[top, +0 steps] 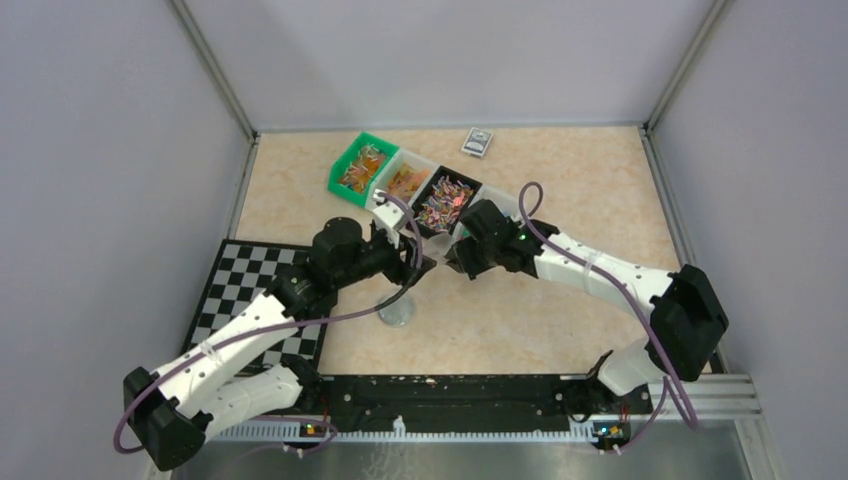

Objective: Pack the candies
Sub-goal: Pick up the spatula from the center of the board.

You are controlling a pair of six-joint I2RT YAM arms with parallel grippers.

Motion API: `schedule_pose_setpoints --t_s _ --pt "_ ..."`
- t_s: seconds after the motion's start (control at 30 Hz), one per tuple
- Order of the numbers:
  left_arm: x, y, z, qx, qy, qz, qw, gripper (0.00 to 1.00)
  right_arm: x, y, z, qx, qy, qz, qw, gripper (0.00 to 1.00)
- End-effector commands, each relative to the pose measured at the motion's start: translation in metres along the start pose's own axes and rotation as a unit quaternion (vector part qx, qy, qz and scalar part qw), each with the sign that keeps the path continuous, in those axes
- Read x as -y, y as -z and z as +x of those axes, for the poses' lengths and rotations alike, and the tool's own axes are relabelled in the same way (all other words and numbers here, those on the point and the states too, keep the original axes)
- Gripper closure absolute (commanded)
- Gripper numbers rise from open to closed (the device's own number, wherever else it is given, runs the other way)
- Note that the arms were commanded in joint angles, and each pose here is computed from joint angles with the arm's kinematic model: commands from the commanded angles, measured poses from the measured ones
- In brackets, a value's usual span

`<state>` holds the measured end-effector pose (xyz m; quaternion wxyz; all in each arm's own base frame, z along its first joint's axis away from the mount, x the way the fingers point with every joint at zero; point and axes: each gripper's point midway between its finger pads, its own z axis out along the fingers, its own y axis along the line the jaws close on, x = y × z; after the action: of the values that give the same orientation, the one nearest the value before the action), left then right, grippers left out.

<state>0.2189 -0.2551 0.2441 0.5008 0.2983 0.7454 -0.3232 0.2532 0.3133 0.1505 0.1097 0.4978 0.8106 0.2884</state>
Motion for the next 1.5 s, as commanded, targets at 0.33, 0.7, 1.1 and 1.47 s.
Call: schedule_pose_setpoints --t_s 0.33,0.7,1.1,1.47 --pt "-0.010 0.001 -0.009 0.001 0.028 -0.039 0.999 1.00 -0.027 0.012 -0.006 -0.005 0.050 -0.137 0.989 0.74" --pt "0.010 0.020 -0.044 0.011 0.070 -0.002 0.997 1.00 -0.015 0.079 -0.038 0.061 0.342 -0.333 0.877 0.30" --pt "0.045 0.048 -0.076 0.058 0.060 0.085 0.993 1.00 -0.012 0.136 -0.026 -0.169 0.355 -0.484 0.782 0.25" --pt "0.061 0.048 -0.083 0.083 0.068 0.135 0.985 1.00 -0.011 0.130 -0.023 -0.218 0.296 -0.467 0.804 0.63"
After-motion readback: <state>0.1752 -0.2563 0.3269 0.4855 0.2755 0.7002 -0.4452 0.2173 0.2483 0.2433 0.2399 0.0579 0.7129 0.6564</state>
